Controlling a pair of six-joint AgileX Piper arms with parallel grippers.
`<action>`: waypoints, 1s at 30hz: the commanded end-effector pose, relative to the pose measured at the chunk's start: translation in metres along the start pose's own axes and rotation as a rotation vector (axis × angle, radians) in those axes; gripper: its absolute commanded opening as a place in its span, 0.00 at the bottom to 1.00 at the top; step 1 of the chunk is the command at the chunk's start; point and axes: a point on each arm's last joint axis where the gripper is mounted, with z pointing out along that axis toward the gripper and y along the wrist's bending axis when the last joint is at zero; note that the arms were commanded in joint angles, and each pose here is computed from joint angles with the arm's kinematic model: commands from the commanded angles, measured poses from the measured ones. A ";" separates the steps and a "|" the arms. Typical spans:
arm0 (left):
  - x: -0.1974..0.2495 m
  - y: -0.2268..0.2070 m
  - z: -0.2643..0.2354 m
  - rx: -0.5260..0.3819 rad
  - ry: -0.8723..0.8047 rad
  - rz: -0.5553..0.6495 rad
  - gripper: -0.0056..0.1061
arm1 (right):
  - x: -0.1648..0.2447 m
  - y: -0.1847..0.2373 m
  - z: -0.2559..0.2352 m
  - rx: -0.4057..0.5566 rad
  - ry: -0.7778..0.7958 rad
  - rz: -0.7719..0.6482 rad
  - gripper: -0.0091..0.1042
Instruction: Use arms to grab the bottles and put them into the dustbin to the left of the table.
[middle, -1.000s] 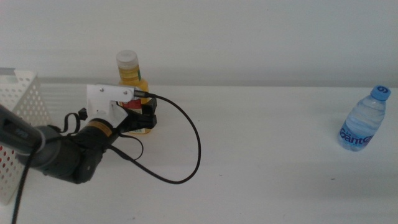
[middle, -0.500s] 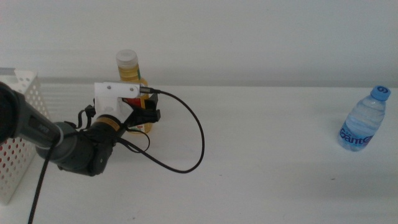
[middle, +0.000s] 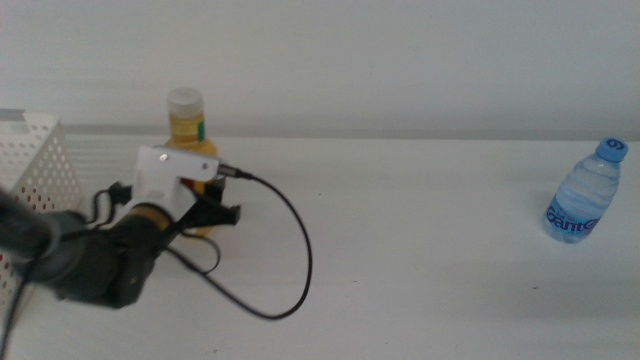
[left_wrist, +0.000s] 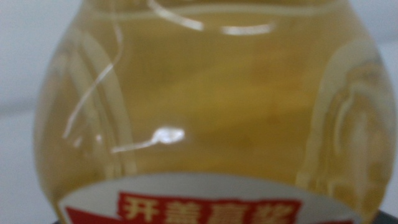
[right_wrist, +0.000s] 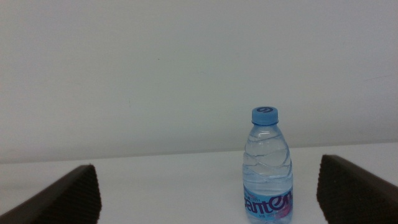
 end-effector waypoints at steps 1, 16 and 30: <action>-0.014 0.003 -0.027 -0.018 -0.038 0.000 0.03 | 0.012 -0.001 -0.001 0.007 -0.003 -0.012 0.90; -0.068 0.006 -0.130 0.021 0.117 -0.008 0.03 | 0.012 -0.001 -0.001 0.007 -0.003 -0.012 0.90; -0.106 0.006 -0.189 0.067 0.177 -0.014 0.03 | 0.012 -0.001 -0.001 0.007 -0.003 -0.012 0.90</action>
